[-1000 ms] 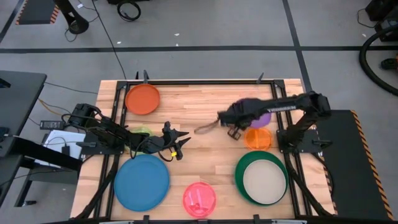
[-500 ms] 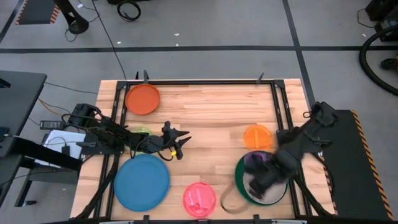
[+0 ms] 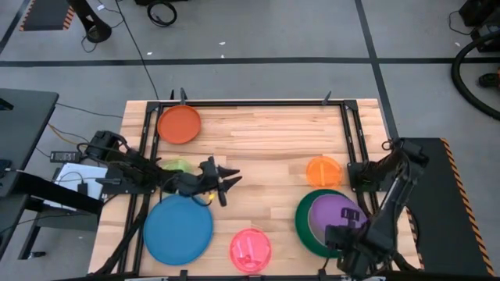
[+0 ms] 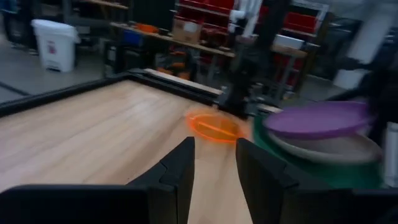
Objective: Stack plastic plates
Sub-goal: Stack the purple plate on top of the white plate, then stack the orange plate on top of the purple plate
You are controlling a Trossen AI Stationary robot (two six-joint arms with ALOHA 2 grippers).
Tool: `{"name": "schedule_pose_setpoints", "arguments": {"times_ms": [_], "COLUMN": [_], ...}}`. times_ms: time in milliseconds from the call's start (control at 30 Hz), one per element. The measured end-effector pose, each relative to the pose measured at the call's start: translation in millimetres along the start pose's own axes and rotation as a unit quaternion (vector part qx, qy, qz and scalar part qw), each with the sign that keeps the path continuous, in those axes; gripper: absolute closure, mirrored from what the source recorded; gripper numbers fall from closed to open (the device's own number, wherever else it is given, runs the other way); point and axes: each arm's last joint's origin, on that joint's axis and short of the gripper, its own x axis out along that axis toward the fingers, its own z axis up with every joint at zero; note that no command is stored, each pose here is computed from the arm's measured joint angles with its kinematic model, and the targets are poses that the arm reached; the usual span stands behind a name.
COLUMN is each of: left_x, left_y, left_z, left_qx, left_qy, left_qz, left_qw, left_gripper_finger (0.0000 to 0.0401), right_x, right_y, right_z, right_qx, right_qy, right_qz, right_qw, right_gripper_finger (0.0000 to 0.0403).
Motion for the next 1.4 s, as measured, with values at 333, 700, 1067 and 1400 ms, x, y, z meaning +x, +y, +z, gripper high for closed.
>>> {"name": "schedule_pose_setpoints", "arguments": {"times_ms": [333,700,1067,1400], "left_x": [-20.6,-27.2,-29.1,-39.9], "left_y": [-26.8,-33.7,-35.7,-45.3], "left_z": [-5.4,-7.9,-8.9,-15.5], "left_qx": [-0.021,-0.032,-0.1,-0.117], "left_qy": [0.009,0.016,0.025,0.052], "left_qz": [-0.062,-0.077,-0.08,-0.1], "left_qw": [0.998,0.996,0.991,0.987], "left_gripper_finger": [0.0278,0.0278,0.0278,0.0278], "right_x": [46.2,25.5,27.4,114.2], "right_y": [26.6,13.1,-76.6,-99.3], "right_z": [2.9,6.8,50.2,47.4], "right_qx": [-0.073,-0.053,0.024,0.153], "right_qy": [0.038,0.059,-0.203,-0.394], "right_qz": [-0.019,0.002,-0.15,-0.064], "right_qw": [0.996,0.997,0.967,0.904], "right_gripper_finger": [0.033,0.0248,0.0191,0.0212]}}
